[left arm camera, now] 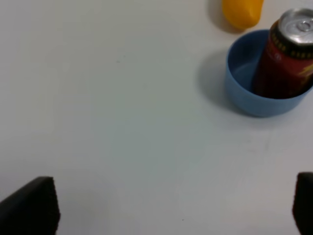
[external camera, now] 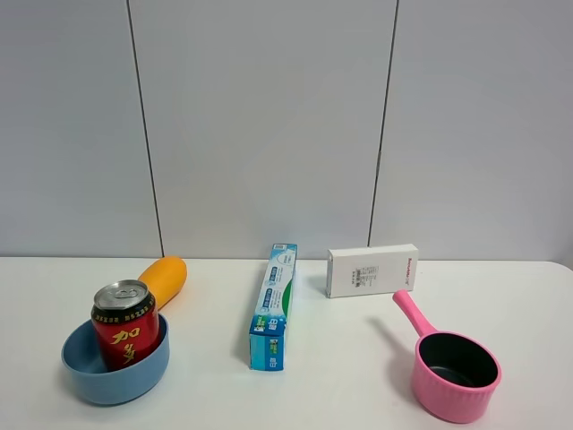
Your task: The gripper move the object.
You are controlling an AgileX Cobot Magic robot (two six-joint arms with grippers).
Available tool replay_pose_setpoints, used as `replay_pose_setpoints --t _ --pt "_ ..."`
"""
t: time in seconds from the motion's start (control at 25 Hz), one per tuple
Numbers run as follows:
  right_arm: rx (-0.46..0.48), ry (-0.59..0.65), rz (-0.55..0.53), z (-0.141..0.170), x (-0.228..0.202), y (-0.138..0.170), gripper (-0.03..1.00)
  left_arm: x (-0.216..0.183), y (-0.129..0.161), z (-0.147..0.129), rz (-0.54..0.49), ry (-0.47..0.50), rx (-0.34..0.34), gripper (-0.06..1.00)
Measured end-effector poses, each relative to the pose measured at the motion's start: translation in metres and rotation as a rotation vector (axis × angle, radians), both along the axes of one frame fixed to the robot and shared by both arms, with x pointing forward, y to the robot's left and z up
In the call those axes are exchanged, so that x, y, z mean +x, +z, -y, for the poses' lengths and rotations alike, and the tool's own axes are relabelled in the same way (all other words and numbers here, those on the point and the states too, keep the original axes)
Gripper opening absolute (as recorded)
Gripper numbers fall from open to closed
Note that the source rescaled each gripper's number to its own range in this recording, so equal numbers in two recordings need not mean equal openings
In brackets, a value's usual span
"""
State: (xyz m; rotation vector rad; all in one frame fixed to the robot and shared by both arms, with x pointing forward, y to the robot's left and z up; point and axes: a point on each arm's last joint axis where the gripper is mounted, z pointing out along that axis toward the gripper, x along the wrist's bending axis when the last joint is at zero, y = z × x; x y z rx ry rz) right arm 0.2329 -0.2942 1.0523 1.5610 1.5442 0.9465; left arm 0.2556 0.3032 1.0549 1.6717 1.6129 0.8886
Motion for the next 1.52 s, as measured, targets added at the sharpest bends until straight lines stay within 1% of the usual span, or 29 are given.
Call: replay_pose_setpoints --t 0.2,0.28,0.4,0.48,0.56,0.64,0.84,0.92,1.52 --pt "0.0 0.0 0.0 0.0 0.0 0.0 1.0 -0.002 0.0 0.0 0.009 0.026 0.0 0.92" --pt "0.0 0.0 0.0 0.0 0.0 0.0 1.0 -0.004 0.0 -0.001 0.021 0.07 0.001 0.92" --pt "0.0 0.0 0.0 0.0 0.0 0.0 1.0 -0.01 0.001 -0.001 0.062 0.129 0.004 0.92" --pt "0.0 0.0 0.0 0.0 0.0 0.0 1.0 -0.017 0.001 0.0 0.105 0.148 0.008 0.92" --pt "0.0 0.0 0.0 0.0 0.0 0.0 1.0 -0.023 0.001 0.0 0.141 0.154 0.01 0.92" --pt "0.0 0.0 0.0 0.0 0.0 0.0 1.0 -0.024 0.0 0.001 0.146 0.154 0.01 0.92" --pt "0.0 0.0 0.0 0.0 0.0 0.0 1.0 -0.024 0.0 0.001 0.147 0.154 0.004 0.92" --pt "0.0 0.0 0.0 0.0 0.0 0.0 1.0 -0.024 0.0 0.001 0.148 0.162 -0.009 0.92" --pt "0.0 0.0 0.0 0.0 0.0 0.0 1.0 -0.024 0.0 0.001 0.148 0.164 -0.014 0.92"
